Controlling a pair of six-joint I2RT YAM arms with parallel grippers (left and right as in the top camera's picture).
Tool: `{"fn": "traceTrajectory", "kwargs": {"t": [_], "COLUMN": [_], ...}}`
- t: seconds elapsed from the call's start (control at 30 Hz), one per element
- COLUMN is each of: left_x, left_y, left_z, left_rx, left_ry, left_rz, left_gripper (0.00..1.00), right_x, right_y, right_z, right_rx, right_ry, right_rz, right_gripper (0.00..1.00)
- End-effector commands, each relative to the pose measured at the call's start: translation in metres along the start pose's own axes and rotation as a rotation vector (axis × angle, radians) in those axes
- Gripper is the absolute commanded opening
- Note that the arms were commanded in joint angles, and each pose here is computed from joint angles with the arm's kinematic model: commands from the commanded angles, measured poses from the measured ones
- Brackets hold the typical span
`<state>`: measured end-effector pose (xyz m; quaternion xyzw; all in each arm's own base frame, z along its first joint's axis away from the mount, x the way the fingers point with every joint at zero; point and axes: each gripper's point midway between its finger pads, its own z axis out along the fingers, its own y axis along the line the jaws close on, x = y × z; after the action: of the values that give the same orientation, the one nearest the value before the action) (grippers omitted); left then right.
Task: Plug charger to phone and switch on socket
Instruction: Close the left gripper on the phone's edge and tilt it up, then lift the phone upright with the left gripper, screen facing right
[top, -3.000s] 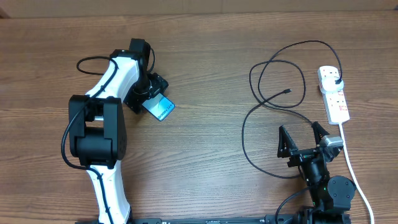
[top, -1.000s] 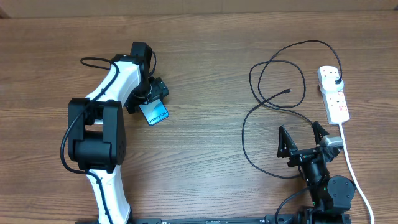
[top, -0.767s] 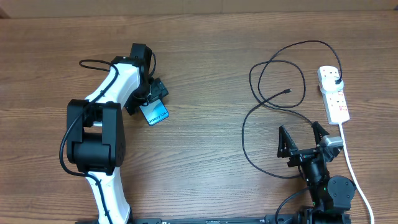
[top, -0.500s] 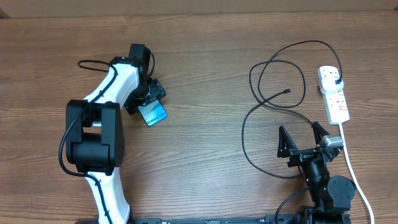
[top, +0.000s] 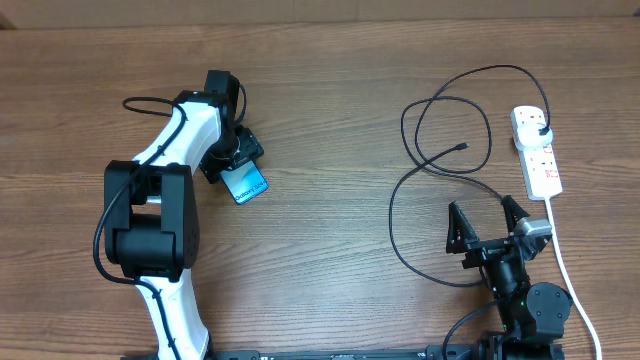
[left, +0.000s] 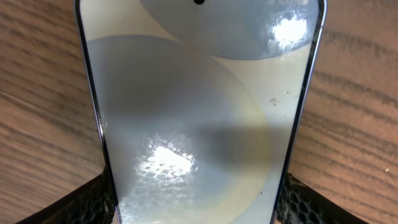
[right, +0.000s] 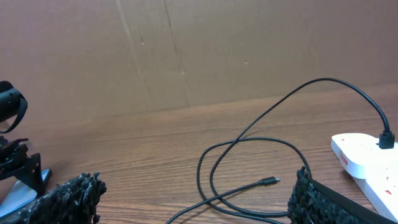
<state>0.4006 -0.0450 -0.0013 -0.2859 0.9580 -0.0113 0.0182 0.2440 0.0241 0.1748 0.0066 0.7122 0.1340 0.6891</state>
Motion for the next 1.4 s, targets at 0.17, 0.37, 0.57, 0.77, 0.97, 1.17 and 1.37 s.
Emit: {"fn": "traceTrajectory", "kwargs": {"t": [0.17, 0.37, 0.57, 0.77, 0.97, 1.17, 1.37], "left_x": [0.031, 0.021, 0.017, 0.023, 0.051, 0.075, 0.096], "left_y": [-0.001, -0.010, -0.016, -0.017, -0.049, -0.073, -0.091], "left_z": [0.019, -0.007, -0.025, -0.034, -0.047, -0.068, -0.095], "left_rx": [-0.001, 0.005, 0.017, 0.027, 0.256, 0.456, 0.641], "left_ry": [0.187, 0.183, 0.182, 0.220, 0.365, 0.491, 0.616], "left_rz": [-0.003, 0.019, 0.057, 0.080, 0.210, 0.267, 0.269], "left_gripper": [0.74, 0.74, 0.73, 0.73, 0.72, 0.72, 0.71], "right_x": [0.003, 0.003, 0.003, 0.003, 0.003, 0.003, 0.003], "right_y": [0.000, 0.000, 0.000, 0.000, 0.000, 0.000, 0.000], "right_z": [0.001, 0.001, 0.001, 0.001, 0.001, 0.001, 0.001], "right_rx": [0.000, 0.000, 0.000, 0.000, 0.000, 0.000, 0.000], "right_ry": [0.004, 0.004, 0.004, 0.004, 0.004, 0.004, 0.004], "right_rz": [0.003, 0.003, 0.003, 0.003, 0.003, 0.003, 0.003], "right_gripper": [1.00, 1.00, 1.00, 1.00, 1.00, 1.00, 1.00]}}
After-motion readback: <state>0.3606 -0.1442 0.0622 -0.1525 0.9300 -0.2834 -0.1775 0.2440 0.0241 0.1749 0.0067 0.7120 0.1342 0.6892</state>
